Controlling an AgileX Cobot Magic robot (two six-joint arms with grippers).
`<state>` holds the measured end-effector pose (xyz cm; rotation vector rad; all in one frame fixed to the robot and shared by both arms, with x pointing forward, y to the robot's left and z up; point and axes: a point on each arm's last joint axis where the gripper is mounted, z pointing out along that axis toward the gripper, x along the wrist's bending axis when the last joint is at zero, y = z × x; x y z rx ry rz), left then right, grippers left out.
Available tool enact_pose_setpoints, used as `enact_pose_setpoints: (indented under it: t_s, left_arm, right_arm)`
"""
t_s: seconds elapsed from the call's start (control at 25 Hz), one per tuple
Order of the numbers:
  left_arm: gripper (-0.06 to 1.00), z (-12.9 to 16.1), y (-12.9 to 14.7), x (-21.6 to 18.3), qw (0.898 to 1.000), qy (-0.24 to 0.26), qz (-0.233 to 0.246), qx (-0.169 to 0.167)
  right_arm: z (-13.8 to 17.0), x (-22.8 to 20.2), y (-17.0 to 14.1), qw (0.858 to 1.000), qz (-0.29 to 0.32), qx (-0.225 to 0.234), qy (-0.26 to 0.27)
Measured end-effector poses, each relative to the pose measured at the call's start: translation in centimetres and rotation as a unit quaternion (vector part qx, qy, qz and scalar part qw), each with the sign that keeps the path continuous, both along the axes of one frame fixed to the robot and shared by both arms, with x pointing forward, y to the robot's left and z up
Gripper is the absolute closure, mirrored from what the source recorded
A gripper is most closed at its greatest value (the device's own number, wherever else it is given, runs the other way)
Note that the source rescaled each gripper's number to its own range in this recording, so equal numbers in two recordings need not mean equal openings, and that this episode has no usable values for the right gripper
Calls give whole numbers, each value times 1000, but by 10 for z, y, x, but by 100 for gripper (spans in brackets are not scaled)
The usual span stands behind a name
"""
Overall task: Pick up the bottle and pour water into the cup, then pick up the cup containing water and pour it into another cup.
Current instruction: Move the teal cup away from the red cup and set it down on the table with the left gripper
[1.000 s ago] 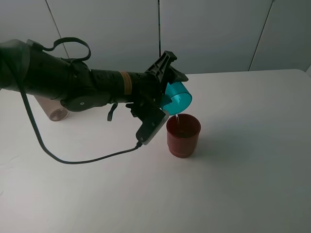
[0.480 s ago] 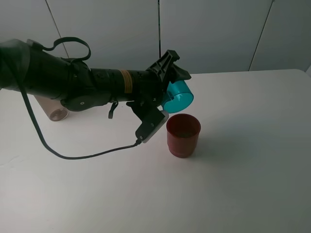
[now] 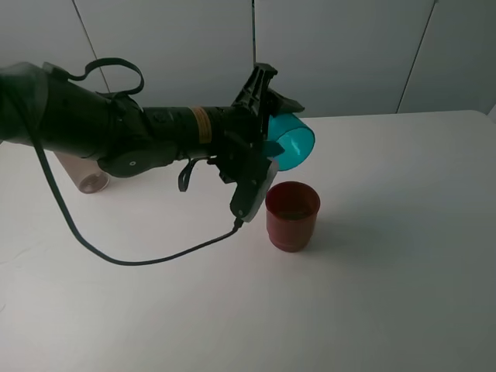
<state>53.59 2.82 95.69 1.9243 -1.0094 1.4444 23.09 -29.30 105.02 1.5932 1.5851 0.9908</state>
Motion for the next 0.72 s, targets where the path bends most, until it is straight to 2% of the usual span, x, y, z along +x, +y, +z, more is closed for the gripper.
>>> enact_pose_setpoints:
  t_s: [0.12,0.28,0.4,0.56,0.72]
  left_arm:
    - [89,5,1,3,993,63,44,-85]
    - [89,10,4,8,966,142,103,-189]
    - [89,12,7,12,938,190,146,-252]
    - [89,14,13,17,900,230,193,-315]
    - [89,15,21,24,842,287,233,-392]
  right_arm:
    - [0,0,0,1000,0,0,0]
    - [0,0,0,1000,0,0,0]
    - [0,0,0,1000,0,0,0]
    - [0,0,0,1000,0,0,0]
    - [0,0,0,1000,0,0,0]
